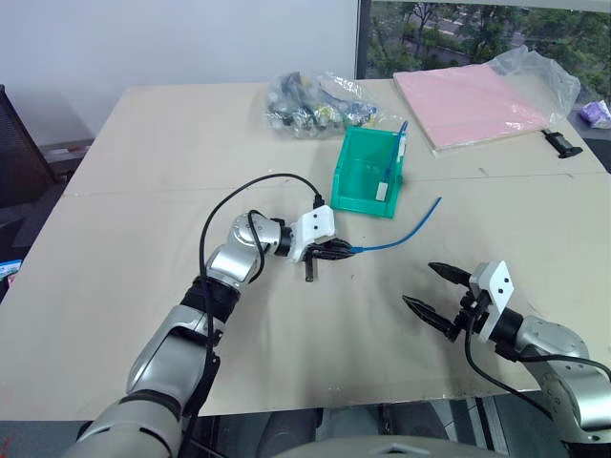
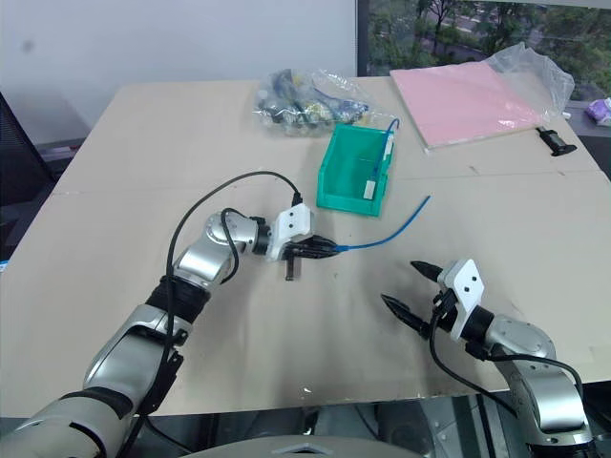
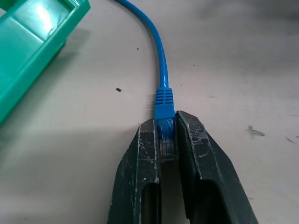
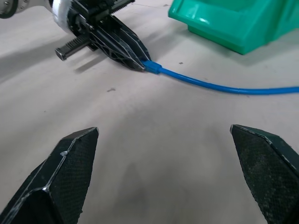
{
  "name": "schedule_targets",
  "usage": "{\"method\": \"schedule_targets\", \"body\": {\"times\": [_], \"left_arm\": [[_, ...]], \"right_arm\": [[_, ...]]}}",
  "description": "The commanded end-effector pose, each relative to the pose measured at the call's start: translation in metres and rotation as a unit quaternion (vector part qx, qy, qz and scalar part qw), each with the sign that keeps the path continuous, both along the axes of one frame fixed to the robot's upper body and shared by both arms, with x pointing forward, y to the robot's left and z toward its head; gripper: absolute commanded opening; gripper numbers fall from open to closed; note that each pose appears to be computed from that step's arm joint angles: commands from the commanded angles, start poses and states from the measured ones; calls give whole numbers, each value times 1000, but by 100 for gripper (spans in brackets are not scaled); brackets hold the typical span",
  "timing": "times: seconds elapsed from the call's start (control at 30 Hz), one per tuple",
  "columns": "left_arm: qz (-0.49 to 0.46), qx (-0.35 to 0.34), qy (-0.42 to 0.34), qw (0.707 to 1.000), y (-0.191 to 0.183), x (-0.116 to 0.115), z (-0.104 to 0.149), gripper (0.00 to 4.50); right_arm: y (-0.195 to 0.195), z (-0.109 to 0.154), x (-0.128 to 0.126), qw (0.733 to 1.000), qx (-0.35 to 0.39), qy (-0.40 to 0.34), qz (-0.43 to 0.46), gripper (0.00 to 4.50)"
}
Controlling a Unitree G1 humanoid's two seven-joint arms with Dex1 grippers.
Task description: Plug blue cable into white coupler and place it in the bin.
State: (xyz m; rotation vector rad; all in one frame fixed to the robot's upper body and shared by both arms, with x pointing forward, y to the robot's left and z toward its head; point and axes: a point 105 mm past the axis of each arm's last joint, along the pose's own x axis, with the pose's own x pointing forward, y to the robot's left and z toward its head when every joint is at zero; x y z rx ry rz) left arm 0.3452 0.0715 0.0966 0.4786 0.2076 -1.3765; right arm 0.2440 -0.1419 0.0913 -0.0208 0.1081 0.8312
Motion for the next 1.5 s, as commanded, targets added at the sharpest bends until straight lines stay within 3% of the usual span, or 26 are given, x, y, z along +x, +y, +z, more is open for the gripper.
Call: {"method": "schedule_targets", "body": {"times": [0.03, 0.17, 0.33, 0.5, 0.6, 0.8, 0.87, 1.27, 1.3, 1.37, 1.5], "left_arm": [[-3, -93, 41, 995, -16, -8, 26, 6], [-38, -207, 144, 967, -30, -34, 59, 6], [-70, -243, 224, 941, -28, -60, 70, 6], [-82, -241, 257, 932, -26, -72, 70, 6], [-85, -257, 268, 925, -28, -73, 75, 0], [-92, -290, 279, 911, -32, -72, 87, 0], [-95, -292, 283, 909, -33, -73, 87, 0], [-90, -300, 294, 903, -32, -75, 87, 0], [-91, -300, 290, 904, -32, -75, 87, 77], [-91, -297, 284, 907, -31, -79, 86, 134], [-57, -294, 255, 920, -26, -84, 85, 328]], "right_arm": [[14, 25, 0, 996, 89, 0, 1, 450], [32, 32, -4, 979, 196, 57, 14, 450], [39, 59, 3, 950, 304, 66, 19, 450], [41, 85, 2, 932, 356, 54, 46, 450], [48, 90, -6, 932, 349, 62, 79, 362], [53, 91, -9, 932, 344, 70, 86, 77], [53, 92, -8, 931, 347, 68, 85, 13], [58, 99, -10, 928, 353, 70, 96, 13], [58, 99, -10, 927, 355, 69, 96, 0], [57, 100, -9, 927, 357, 69, 94, 0], [49, 99, -4, 929, 355, 66, 81, 0]]}}
